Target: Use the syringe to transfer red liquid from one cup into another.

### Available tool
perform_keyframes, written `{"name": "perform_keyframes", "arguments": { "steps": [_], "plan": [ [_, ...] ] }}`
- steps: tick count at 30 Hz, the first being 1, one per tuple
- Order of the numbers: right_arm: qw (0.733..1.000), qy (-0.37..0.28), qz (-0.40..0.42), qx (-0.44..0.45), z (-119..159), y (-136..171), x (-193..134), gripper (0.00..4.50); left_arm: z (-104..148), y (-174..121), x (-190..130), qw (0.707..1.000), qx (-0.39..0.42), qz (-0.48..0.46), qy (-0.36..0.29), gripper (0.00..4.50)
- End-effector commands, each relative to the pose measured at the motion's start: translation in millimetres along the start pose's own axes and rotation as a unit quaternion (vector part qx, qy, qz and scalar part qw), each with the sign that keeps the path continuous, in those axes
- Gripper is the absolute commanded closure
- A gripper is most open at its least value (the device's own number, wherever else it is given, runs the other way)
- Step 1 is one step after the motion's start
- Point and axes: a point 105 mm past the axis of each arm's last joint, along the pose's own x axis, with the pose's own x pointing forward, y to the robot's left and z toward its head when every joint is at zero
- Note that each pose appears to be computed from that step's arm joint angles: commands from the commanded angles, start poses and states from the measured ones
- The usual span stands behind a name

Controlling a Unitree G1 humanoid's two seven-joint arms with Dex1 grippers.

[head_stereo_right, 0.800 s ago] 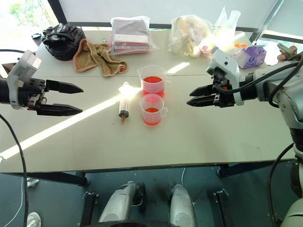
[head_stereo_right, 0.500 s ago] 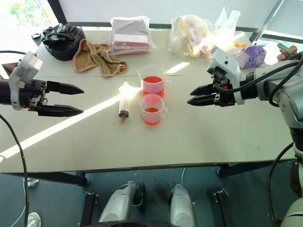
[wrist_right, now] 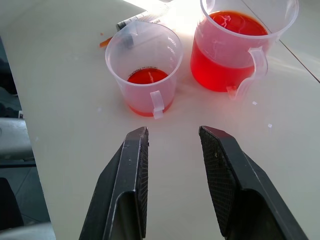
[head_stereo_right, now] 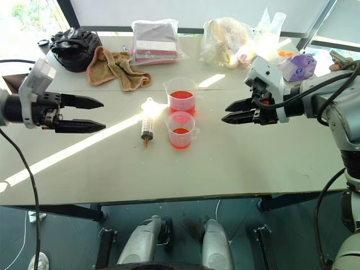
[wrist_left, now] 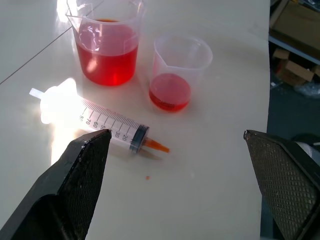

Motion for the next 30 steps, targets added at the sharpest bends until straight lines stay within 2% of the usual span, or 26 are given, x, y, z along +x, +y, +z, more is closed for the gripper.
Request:
{"name": "perform_keyframes", "arguments": {
  "steps": [1,6,8,11,13,17,20,24,30],
  "plan": [
    [1.0,-0.008,-0.011,-0.021,10.4,0.0,-4.8,2.84,15.2,-1.1,-0.1,1.0,0.011,0.003,-0.013,0.06],
    [1.0,-0.009,-0.013,-0.019,9.5,0.9,-2.8,2.84,39.8,22.6,15.9,0.995,-0.051,0.07,-0.056,0.06],
    [1.0,-0.012,-0.014,-0.018,9.7,1.3,-1.6,2.84,50.3,40.5,23.2,0.986,-0.084,0.131,-0.068,0.06],
    [1.0,-0.014,-0.018,-0.015,8.6,1.6,0.9,2.84,62.2,66.5,44.6,0.966,-0.11,0.23,-0.039,0.06],
    [1.0,-0.015,-0.019,-0.014,8.1,3.0,2.0,2.84,72.6,73.2,62.8,0.954,-0.148,0.26,-0.029,0.06],
    [1.0,-0.018,-0.02,-0.008,7.6,6.2,3.4,2.84,70.1,78.3,100.7,0.923,-0.195,0.33,0.042,0.06],
    [0.999,-0.021,-0.023,-0.004,7.6,8.2,4.8,2.84,69.7,77.3,121.6,0.898,-0.233,0.366,0.07,0.06],
    [0.999,-0.027,-0.027,0.0,9.8,11.1,5.8,2.84,36.9,68.1,136.1,0.834,-0.314,0.409,0.198,0.06],
    [0.999,-0.026,-0.034,0.003,8.2,12.0,5.5,2.84,31.8,64.7,142.6,0.808,-0.313,0.439,0.238,0.06]
  ]
}}
